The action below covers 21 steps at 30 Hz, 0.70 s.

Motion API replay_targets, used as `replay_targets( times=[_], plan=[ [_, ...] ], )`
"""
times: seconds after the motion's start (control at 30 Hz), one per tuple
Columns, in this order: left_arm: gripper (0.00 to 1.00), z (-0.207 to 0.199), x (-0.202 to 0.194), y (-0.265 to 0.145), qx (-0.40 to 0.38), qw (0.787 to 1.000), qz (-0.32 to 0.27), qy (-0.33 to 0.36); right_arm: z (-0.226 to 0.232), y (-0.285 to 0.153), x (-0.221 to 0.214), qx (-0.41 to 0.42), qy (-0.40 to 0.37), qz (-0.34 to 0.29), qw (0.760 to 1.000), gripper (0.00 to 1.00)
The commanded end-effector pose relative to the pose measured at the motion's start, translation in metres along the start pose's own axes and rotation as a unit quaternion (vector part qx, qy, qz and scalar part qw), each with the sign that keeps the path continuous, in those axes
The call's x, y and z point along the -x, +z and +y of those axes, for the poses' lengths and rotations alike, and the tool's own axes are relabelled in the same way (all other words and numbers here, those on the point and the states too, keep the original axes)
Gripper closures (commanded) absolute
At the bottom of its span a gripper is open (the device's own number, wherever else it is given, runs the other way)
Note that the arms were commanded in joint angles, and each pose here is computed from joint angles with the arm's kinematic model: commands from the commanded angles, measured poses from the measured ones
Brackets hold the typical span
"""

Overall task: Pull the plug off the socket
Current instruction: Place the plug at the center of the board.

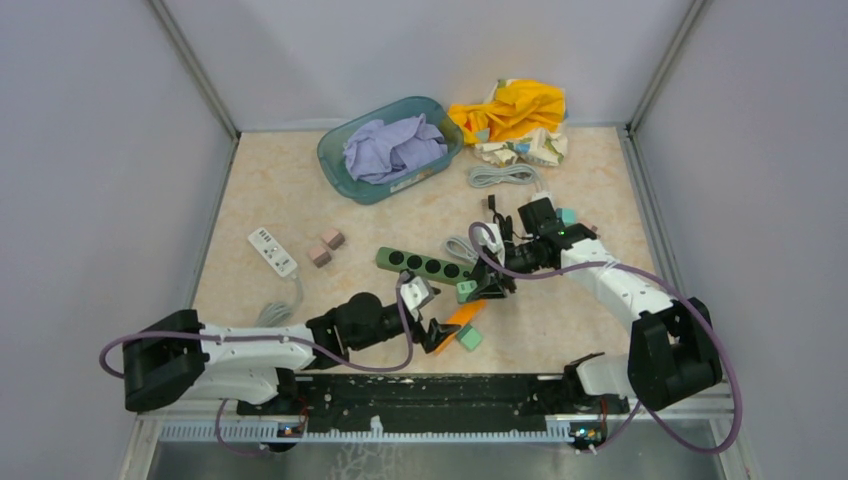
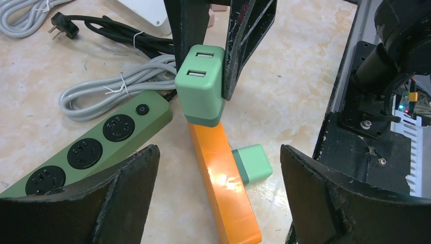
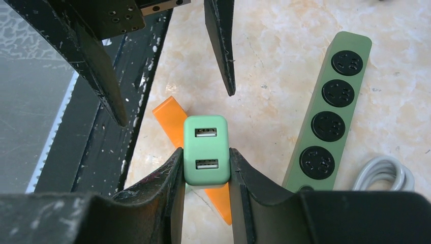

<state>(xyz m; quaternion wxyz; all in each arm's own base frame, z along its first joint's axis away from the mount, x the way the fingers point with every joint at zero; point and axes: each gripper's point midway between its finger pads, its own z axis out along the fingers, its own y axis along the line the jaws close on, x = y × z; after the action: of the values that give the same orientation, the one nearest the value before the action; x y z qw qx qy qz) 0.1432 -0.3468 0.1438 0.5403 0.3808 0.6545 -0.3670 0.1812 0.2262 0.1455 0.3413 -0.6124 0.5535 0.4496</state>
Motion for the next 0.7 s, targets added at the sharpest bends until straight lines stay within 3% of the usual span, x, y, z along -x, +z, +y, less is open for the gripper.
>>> replay_targets(
  times=[0.0,0.2,0.4,0.53,0.67],
  plan=[
    [0.06,-0.002,0.010,-0.004,-0.007,1.000,-0.021,-0.016,0.000,-0.002,0.027,0.010,-0.024,-0.047,0.999,1.00],
    [0.03,-0.006,0.020,-0.012,-0.028,0.997,-0.058,-0.048,0.002,0.001,0.035,0.020,0.001,-0.075,0.997,1.00],
    [0.02,0.010,0.037,-0.033,-0.033,0.984,-0.128,-0.116,-0.005,0.003,0.049,0.019,0.098,-0.106,0.989,1.00],
    [0.01,0.028,0.055,-0.045,-0.001,0.975,-0.171,-0.140,-0.020,0.005,0.061,0.000,0.204,-0.137,0.969,1.00],
    [0.00,0.056,0.066,-0.046,0.073,0.965,-0.166,-0.189,-0.046,0.008,0.061,-0.056,0.315,-0.153,0.935,1.00]
  ],
)
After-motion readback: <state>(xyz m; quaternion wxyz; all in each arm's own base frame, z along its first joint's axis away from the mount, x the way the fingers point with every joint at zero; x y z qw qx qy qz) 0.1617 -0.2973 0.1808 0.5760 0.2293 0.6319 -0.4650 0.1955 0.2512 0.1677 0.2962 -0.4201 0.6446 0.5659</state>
